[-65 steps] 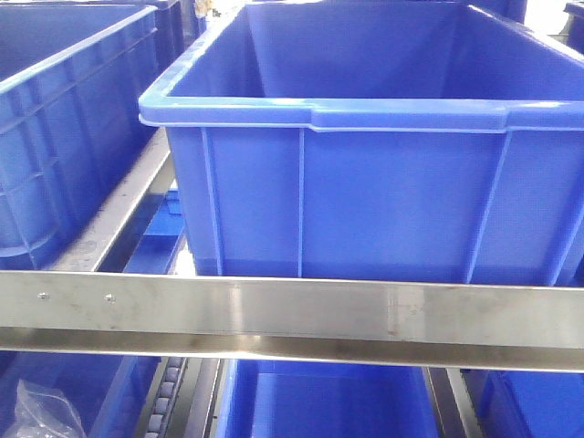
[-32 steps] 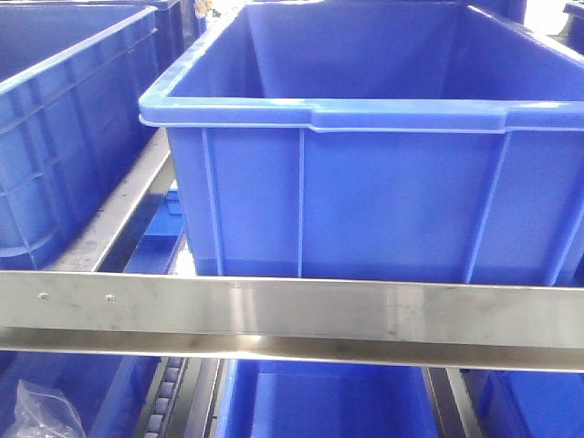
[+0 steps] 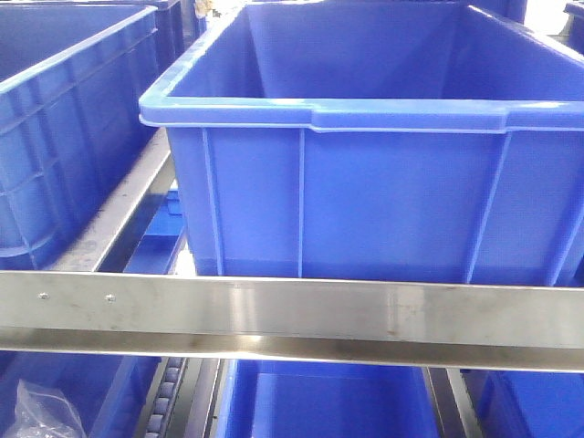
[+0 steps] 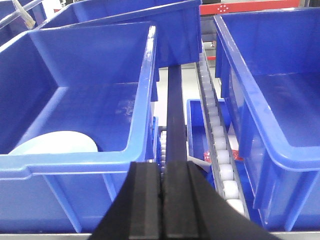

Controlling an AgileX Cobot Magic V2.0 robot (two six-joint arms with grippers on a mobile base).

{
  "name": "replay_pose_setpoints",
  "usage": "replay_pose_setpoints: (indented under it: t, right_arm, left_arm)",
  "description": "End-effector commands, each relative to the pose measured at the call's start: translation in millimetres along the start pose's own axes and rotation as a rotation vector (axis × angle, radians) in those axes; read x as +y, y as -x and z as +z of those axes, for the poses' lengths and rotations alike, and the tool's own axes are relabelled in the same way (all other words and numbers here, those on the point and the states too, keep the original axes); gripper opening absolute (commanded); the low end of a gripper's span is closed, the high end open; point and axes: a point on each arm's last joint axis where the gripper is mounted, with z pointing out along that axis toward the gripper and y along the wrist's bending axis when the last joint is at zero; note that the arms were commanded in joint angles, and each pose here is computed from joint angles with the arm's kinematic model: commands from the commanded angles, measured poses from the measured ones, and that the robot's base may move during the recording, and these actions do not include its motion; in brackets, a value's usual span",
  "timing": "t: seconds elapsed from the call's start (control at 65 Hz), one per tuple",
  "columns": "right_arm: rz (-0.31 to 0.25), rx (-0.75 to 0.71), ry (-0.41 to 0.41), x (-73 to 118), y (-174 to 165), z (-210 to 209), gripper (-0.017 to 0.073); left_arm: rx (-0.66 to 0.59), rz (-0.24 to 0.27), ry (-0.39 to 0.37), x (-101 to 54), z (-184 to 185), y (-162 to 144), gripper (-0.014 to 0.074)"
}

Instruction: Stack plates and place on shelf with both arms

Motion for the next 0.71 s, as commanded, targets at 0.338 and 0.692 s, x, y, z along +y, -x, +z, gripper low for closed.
replay_pose_setpoints:
  t: [0.338,0.692]
  right_arm:
    - [-0.055,-0.18,0.015,-7.2,-50,8,0.0048]
    - [-0.15,-0.145,0.006,-9.1,-66,12,0.0048]
  left_arm:
    - [-0.107,-0.014,0.011,1.9,-1,17,0.0082]
    - [-0.107,-0.014,0.011,1.9,-1,17,0.0082]
